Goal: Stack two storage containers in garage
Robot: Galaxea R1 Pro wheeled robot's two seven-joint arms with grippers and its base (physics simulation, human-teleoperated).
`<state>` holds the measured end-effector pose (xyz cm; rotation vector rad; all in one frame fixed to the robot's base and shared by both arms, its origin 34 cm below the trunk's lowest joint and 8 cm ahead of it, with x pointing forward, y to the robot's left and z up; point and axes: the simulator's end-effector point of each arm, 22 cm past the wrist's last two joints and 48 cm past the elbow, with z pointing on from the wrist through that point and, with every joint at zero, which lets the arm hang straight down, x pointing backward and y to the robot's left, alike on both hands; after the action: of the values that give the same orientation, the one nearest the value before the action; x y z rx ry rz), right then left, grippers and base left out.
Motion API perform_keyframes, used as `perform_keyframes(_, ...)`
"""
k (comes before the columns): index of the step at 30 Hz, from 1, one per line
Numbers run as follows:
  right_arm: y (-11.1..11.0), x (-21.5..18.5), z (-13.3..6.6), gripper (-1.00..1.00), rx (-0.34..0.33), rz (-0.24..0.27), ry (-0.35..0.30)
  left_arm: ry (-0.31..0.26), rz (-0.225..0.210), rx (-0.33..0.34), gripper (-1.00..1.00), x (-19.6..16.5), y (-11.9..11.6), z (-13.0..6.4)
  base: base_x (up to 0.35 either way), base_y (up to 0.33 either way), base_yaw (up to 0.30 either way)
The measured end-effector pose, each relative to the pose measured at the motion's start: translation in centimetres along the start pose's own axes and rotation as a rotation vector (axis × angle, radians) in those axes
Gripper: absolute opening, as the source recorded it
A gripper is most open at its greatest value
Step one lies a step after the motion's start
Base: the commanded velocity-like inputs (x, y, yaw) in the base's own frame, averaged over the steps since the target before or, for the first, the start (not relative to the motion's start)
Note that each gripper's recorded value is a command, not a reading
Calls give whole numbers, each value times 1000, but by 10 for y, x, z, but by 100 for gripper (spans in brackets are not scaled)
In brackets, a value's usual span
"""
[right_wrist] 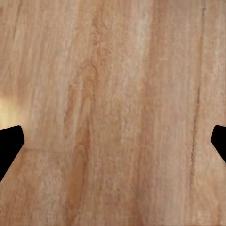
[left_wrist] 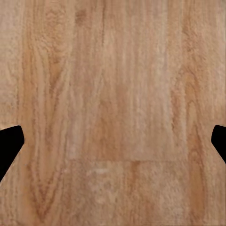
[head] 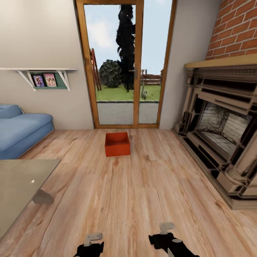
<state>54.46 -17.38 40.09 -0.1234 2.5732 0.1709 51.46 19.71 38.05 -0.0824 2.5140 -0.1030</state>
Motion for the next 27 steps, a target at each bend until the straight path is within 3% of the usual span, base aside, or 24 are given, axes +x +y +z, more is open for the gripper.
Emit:
perform_keyframes(7, -2, 0, 0, 100, 3, 0, -1, 0, -1, 1, 100, 0, 0, 0, 345, 0, 151)
perform_keyframes(27, -3, 0, 0, 100, 11, 13, -1, 0, -1, 2, 100, 0, 0, 0, 345, -25, 9)
